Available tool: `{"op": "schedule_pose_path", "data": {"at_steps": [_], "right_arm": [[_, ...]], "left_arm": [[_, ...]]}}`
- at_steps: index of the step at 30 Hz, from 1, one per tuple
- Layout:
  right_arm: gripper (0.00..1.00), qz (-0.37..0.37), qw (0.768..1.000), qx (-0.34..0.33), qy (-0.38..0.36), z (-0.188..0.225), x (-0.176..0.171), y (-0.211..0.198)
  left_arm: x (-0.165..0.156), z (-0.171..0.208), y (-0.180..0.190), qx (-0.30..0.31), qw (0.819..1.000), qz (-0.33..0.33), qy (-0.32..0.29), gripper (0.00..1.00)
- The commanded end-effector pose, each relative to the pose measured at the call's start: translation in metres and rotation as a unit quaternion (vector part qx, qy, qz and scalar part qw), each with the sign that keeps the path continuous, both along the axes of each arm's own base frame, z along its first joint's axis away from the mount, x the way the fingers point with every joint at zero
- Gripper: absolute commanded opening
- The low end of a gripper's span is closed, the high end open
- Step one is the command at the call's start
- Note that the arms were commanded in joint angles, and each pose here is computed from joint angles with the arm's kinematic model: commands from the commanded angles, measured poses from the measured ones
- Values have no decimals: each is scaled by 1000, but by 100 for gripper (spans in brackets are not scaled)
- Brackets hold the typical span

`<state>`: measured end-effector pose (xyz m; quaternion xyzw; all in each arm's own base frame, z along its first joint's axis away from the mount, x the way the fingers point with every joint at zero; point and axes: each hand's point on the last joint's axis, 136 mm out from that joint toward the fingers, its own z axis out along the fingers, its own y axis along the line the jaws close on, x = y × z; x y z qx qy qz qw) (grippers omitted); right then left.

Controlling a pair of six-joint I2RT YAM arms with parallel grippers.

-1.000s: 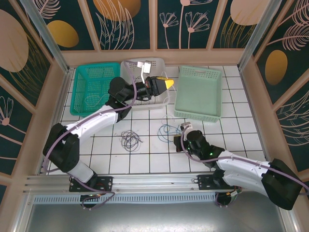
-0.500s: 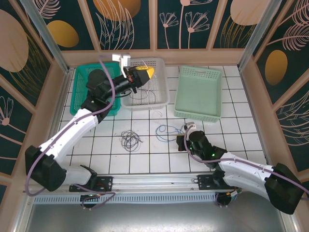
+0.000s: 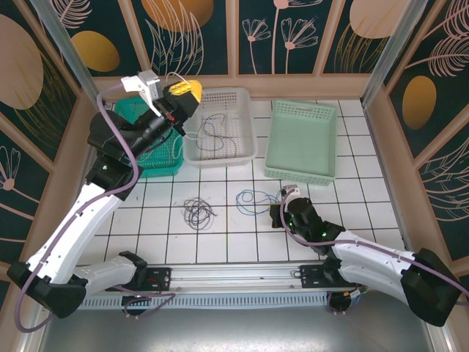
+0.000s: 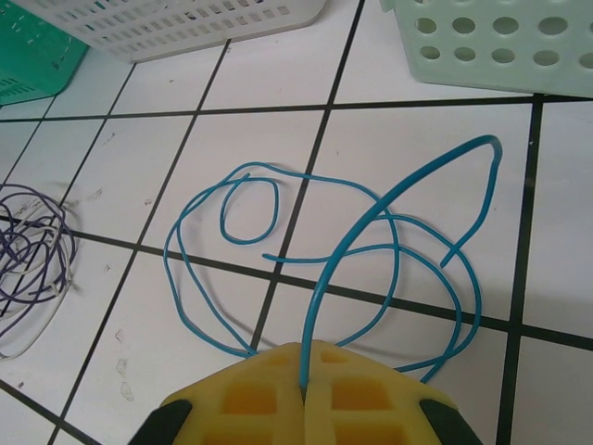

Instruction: Untangle the cables

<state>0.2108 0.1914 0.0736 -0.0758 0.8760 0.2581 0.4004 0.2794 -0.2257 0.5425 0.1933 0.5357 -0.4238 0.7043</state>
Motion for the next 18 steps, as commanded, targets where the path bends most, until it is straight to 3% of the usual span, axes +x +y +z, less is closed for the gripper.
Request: {"op": "schedule_pose_path", "data": {"at_steps": [1,9,18], "right_arm": [[0,-12,1000,2,-8,3,5,-3],[0,-5,1000,2,-15,9,6,0],[0,1,1000,1,-15,10,7,3]], "left_arm": [[21,-4,26,26,994,110,0,0],[86,-62,89,50,959,267,74,0],[129,-103,142,55,929,343,128,0]]}}
